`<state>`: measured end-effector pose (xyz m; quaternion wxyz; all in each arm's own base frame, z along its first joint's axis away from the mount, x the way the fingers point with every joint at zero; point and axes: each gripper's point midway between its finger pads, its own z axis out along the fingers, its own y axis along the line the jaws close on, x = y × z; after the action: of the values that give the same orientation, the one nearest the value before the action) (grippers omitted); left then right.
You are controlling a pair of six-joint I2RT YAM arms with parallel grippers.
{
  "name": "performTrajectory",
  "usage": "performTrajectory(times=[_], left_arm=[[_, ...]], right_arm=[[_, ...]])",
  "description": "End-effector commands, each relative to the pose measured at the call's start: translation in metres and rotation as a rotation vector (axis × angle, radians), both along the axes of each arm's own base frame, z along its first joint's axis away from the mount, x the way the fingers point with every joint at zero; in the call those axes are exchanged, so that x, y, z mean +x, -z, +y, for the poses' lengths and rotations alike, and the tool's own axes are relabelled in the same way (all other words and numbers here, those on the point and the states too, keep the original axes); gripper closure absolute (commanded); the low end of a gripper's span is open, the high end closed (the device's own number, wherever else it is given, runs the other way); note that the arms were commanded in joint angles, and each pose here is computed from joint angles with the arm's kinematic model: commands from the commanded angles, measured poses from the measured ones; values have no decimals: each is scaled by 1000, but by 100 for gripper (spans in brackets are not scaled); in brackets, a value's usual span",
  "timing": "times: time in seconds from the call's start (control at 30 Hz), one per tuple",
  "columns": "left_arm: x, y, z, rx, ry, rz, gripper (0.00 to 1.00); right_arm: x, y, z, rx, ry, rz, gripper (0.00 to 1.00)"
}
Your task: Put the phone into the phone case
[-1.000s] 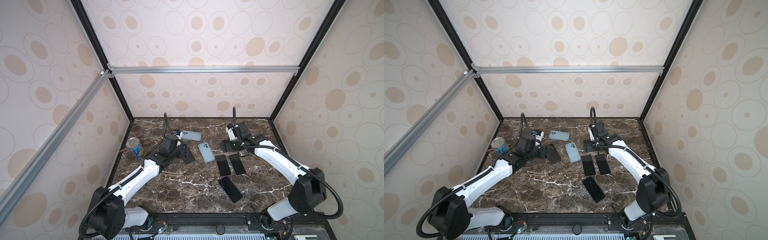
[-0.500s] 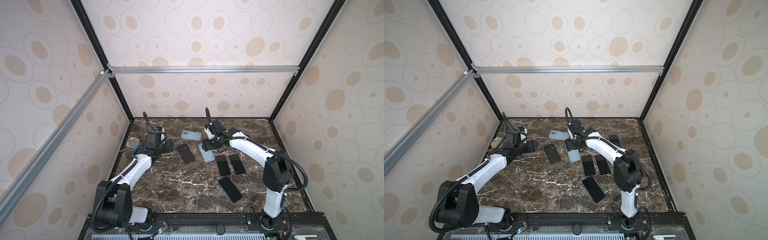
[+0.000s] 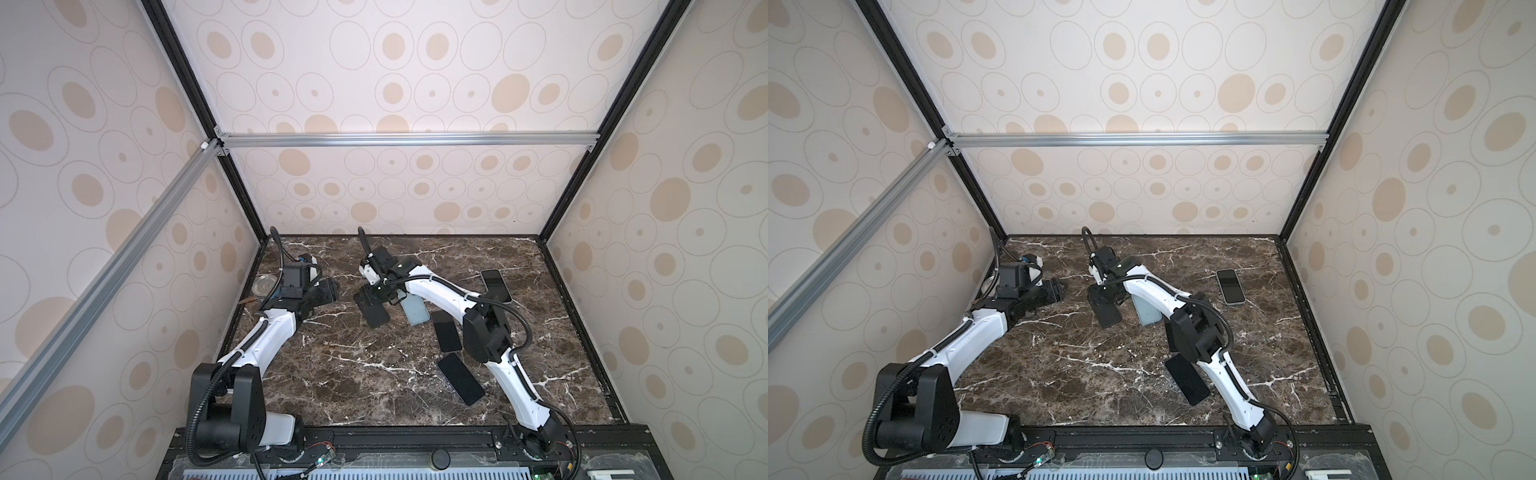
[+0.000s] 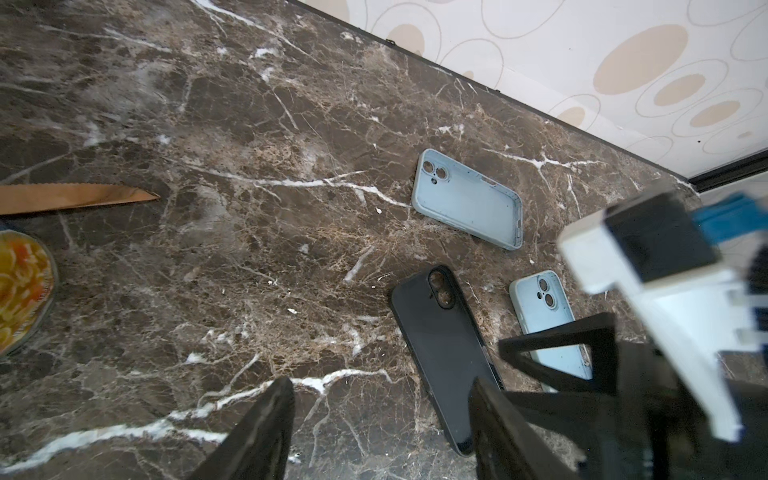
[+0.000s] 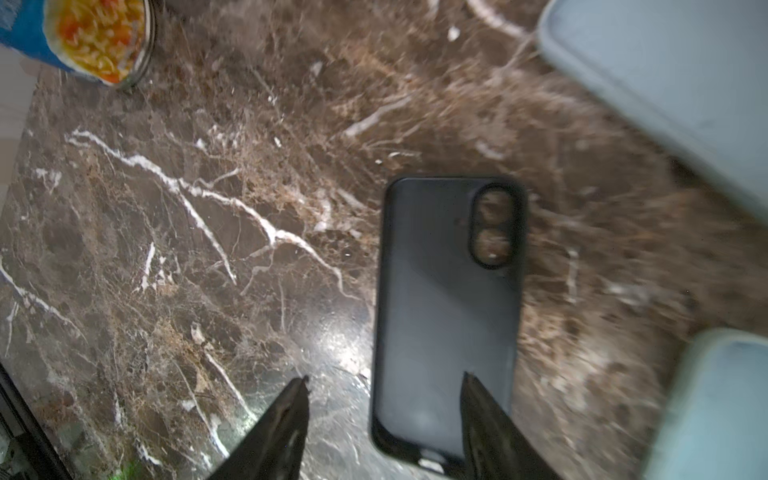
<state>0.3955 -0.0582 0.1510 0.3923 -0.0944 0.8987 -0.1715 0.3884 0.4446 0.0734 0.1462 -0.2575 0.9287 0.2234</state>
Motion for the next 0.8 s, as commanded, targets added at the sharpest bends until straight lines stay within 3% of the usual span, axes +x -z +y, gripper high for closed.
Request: performTrajectory(times=[0.0,0.4,0.6,0.77], left_arm=[[2,-9,2,-26,-9,-26,34],[3,-9,8,-38,-21,-28,34],[2,-10,10,-39,-27,-31,34],[2,-7,9,-46,-26,-25,34]], right_arm=[[-23,18,8,-2,-40,112,40],[-90,48,-9,-99,-206,260,42],[-131,50,-44,-187,-267,301,43],[-145,44,-81,-274,-266,268,43]])
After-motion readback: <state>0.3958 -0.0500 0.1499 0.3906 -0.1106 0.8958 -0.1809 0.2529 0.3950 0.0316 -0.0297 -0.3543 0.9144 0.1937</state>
